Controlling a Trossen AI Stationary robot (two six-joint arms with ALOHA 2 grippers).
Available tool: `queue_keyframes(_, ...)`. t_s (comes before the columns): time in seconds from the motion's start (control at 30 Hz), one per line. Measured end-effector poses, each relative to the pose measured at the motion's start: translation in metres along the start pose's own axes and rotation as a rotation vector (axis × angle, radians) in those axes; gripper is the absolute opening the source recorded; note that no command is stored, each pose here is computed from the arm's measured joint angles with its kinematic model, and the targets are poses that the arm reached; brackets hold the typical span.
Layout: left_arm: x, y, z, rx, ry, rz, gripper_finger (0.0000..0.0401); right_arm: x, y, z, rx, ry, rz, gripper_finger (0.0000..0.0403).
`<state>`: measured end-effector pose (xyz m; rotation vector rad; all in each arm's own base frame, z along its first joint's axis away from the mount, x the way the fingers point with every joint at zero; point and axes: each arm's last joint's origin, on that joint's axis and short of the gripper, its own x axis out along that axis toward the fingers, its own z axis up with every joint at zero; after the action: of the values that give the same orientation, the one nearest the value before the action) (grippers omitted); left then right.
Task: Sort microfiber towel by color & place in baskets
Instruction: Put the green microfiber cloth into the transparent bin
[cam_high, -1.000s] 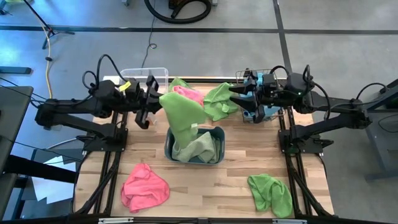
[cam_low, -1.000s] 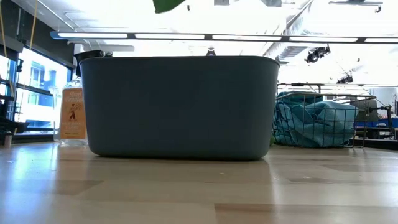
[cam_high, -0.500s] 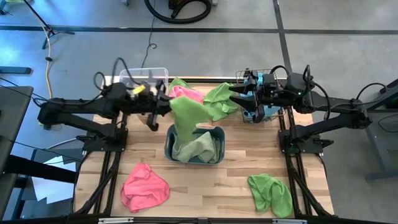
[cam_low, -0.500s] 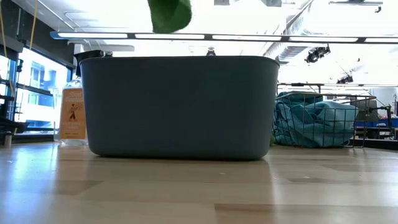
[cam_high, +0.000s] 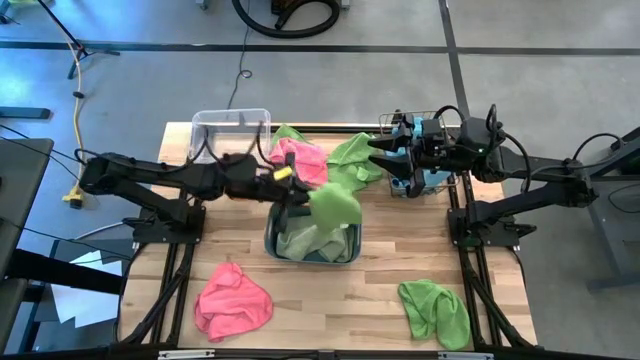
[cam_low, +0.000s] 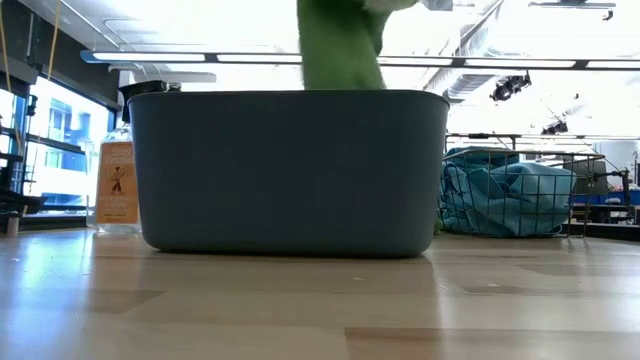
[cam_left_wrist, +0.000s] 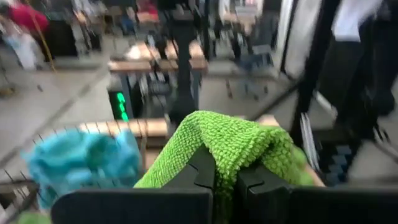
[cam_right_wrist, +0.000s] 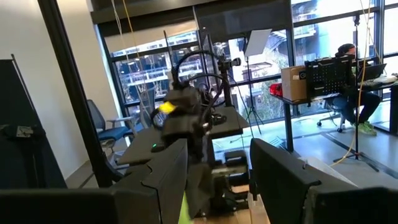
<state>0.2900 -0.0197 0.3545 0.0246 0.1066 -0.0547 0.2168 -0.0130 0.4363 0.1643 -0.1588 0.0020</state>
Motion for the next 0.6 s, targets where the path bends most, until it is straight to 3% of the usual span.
queue_keyframes(0.2, -0.002, -0.019, -0.019, 0.009, 0.182, -0.009, 0.0000, 0.000, 0.000, -0.002, 0.001, 0.021, -0.004, 0.0174)
queue_keyframes(0.37, -0.007, -0.033, -0.030, -0.055, 0.309, -0.043, 0.0000, 0.000, -0.001, -0.004, 0.002, 0.039, -0.007, 0.0174)
queue_keyframes(0.6, -0.012, -0.012, -0.042, -0.425, 0.466, -0.054, 0.0000, 0.000, -0.001, -0.007, 0.004, 0.068, -0.012, 0.0174)
